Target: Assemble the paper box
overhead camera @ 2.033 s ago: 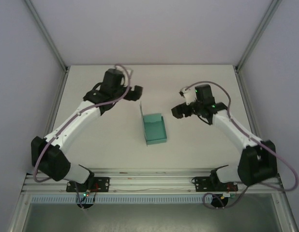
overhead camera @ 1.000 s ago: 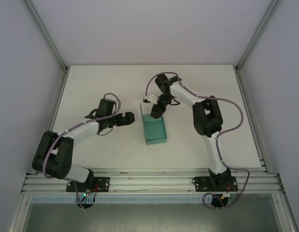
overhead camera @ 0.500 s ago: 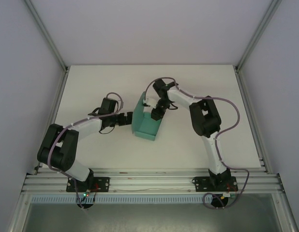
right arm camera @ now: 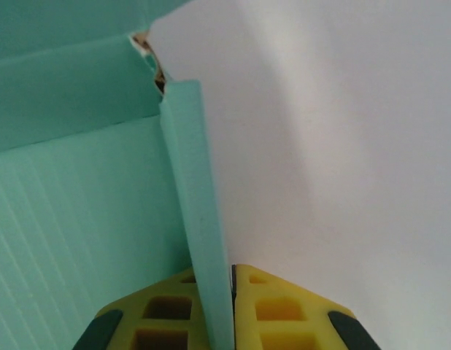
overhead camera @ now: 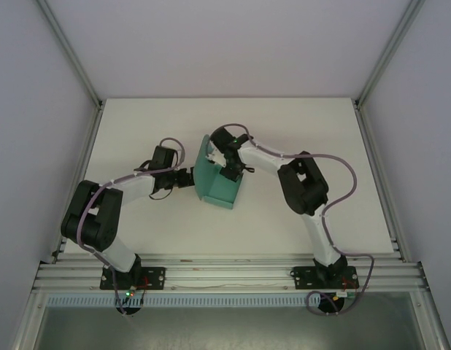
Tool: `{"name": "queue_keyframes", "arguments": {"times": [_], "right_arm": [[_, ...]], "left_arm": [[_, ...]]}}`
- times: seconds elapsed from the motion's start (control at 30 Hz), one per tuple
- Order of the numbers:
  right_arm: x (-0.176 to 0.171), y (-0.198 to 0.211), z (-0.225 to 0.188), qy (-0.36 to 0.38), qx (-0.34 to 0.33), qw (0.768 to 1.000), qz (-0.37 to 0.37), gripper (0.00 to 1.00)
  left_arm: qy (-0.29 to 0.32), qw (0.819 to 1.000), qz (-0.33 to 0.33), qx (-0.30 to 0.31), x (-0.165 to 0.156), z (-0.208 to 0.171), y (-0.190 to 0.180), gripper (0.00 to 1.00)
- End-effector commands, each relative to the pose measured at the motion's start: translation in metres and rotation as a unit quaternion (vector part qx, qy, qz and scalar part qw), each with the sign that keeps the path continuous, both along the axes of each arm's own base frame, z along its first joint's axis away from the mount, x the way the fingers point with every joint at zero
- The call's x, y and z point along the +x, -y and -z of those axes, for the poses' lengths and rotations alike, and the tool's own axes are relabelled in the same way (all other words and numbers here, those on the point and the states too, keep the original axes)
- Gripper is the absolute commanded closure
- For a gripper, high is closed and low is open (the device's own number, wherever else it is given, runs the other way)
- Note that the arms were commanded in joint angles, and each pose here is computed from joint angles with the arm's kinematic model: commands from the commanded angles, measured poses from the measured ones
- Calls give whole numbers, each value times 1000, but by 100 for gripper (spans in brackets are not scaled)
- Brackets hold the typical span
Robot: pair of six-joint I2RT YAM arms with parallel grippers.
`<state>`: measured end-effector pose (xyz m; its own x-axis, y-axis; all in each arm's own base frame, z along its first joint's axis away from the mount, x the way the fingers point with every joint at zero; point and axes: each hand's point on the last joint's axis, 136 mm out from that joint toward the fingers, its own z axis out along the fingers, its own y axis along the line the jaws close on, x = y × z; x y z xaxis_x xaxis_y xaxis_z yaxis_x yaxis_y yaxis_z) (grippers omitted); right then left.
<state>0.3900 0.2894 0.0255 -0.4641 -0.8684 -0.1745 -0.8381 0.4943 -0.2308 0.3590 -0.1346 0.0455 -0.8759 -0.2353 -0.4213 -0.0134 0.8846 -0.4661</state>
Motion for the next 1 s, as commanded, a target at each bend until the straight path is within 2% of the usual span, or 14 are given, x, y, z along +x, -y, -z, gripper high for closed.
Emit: {"name": "queue_keyframes", "arguments": {"times": [0.0,0.1,0.43,0.53,0.73,0.8,0.87,0.97], "right_arm": [[5,64,50,57,-177,976,110,100],[-1,70,58,71,-203,968,129,100],[-8,59,54,65,-135,977,151,100],[-12,52,43,58,-86,979,173,92],[-24,47,25,62,19,966,249,85],[-30,43,23,54,52,961,265,80],[-33,39,18,50,81,954,286,65],[-34,37,6,52,120,939,318,61]], "left_arm": [[20,999,25,-27,1,-13,16,0],[21,999,24,-24,1,-13,15,0],[29,999,22,-7,1,-19,9,0],[34,999,19,7,2,-25,5,0],[51,997,-12,62,9,-42,-16,0],[58,994,-27,84,12,-52,-25,0],[65,991,-46,106,17,-61,-34,0],[73,985,-68,138,21,-73,-47,0]]}}
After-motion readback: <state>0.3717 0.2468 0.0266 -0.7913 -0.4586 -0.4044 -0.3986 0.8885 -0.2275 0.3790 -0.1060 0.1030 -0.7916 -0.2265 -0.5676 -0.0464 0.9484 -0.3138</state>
